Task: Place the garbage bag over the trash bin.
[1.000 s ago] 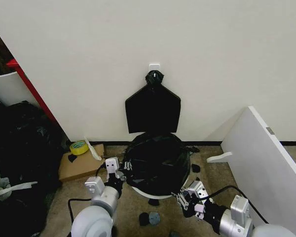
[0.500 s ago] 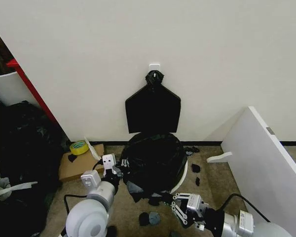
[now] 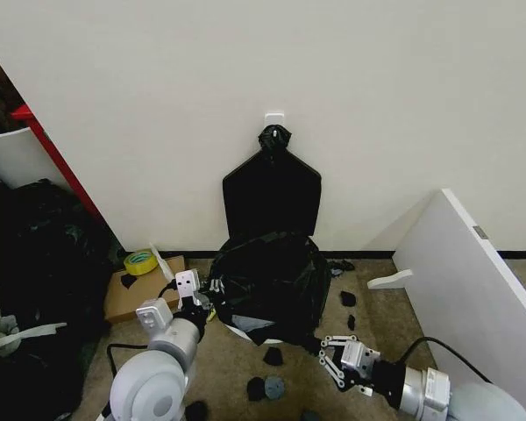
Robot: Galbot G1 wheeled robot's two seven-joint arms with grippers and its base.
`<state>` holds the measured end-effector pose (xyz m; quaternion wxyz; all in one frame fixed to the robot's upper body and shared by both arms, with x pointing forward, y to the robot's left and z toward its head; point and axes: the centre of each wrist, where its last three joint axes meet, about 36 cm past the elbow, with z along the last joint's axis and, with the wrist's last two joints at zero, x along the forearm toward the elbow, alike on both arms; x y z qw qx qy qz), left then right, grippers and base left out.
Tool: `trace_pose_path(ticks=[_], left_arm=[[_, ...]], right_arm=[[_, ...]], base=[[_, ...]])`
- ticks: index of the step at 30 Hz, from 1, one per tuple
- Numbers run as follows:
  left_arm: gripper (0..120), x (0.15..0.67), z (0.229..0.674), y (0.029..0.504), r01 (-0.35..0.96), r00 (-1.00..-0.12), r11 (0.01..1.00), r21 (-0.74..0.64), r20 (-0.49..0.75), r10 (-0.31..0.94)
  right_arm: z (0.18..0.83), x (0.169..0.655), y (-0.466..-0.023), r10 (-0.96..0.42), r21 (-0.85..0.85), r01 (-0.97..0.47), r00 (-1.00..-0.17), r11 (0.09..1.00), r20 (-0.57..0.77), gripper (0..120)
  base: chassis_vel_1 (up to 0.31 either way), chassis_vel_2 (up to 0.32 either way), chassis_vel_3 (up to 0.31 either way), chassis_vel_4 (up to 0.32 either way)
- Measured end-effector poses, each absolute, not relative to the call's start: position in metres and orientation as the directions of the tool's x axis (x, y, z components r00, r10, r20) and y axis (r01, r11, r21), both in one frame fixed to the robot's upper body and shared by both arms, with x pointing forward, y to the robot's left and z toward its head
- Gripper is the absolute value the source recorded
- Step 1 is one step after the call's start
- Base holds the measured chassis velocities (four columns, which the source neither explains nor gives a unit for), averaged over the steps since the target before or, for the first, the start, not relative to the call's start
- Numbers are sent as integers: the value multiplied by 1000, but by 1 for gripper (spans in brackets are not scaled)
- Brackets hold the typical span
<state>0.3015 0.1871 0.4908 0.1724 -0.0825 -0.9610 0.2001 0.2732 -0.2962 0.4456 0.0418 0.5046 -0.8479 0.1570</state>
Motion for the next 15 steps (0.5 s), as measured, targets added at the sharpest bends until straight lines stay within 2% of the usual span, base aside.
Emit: trace_pose_path(ticks=[5, 15], left_arm=[[3, 302, 491, 191, 89, -930, 916, -391, 295, 217], [3, 301, 495, 190, 120, -927, 897, -425, 276, 254]], right_arm=[[439, 274, -304, -831, -215, -867, -495, 450, 254, 0], [422, 264, -302, -858, -157, -901, -432, 403, 278, 0]], base=[[0, 0, 0, 0], [0, 0, 0, 0]])
